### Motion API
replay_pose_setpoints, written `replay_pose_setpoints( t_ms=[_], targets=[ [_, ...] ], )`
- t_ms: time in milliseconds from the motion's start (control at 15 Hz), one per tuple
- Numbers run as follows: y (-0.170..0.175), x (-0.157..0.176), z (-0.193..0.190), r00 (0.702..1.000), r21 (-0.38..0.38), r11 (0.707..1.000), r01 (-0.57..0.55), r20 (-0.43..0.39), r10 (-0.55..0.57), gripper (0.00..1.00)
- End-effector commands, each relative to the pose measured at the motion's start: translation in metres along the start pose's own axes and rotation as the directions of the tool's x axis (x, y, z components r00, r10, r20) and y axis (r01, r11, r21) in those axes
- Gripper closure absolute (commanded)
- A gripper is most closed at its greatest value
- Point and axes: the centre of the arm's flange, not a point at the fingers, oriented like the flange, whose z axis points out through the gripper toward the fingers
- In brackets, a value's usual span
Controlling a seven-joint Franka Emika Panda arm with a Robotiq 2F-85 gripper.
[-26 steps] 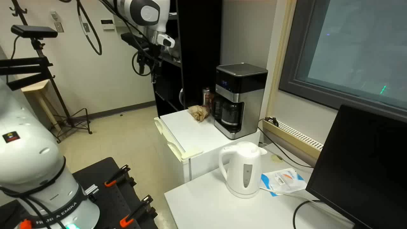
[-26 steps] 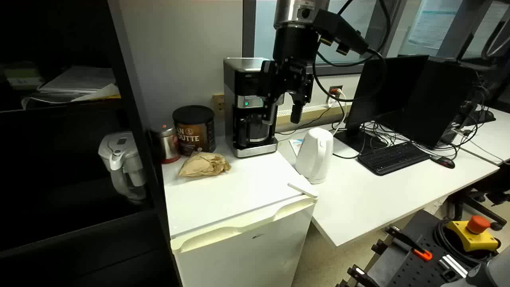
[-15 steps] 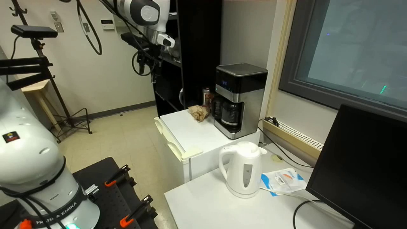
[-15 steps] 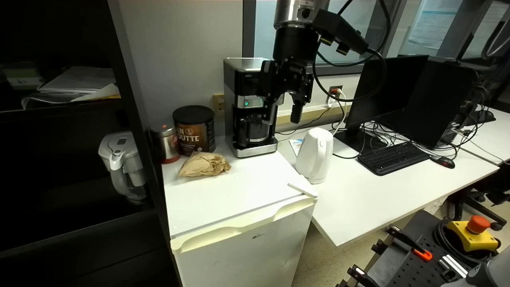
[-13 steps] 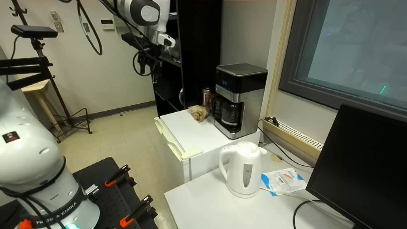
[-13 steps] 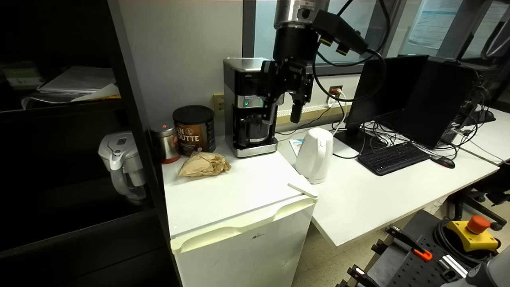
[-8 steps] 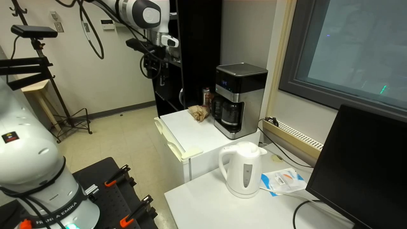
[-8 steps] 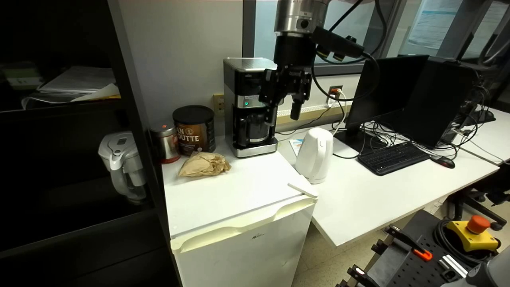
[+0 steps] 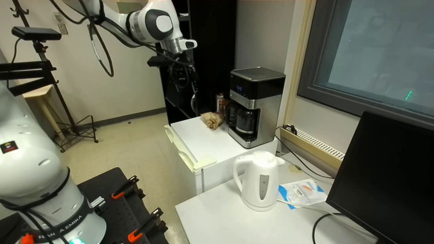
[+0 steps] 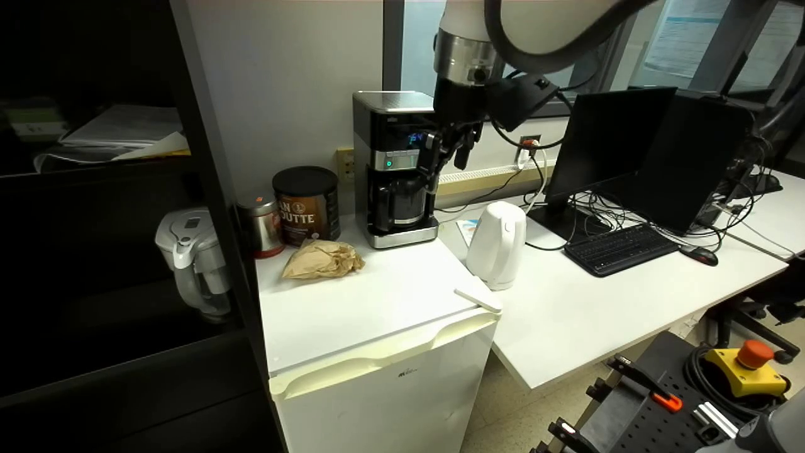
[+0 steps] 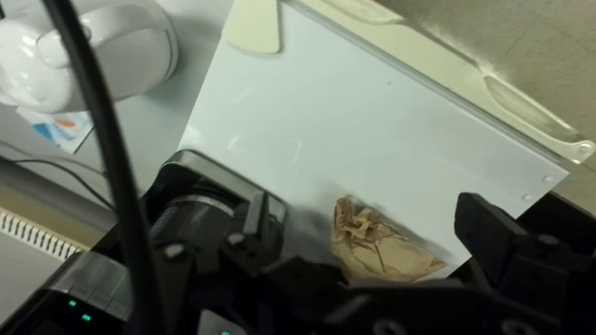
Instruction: Press a button on the coffee machine
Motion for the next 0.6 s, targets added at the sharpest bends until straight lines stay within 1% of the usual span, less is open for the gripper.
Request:
replay_pose_setpoints(
  t_ms=[0,133,200,267,533],
  targets=[
    [0.002,0.001,0.018,0.993,-0.148,0.989,0.018,-0.115,-0.035,0.0],
    [0.004,0.002,0.025,0.985,-0.217,0.976,0.021,-0.163,-0.058,0.0],
    [0.006,0.003,0.029,0.981,-0.246,0.969,0.02,-0.182,-0.066,0.25],
    [0.008,0.004,0.032,0.978,-0.272,0.962,0.015,-0.196,-0.071,0.26],
    [0.02,0.005,0.043,0.97,-0.373,0.928,-0.011,-0.229,-0.081,0.56]
  ],
)
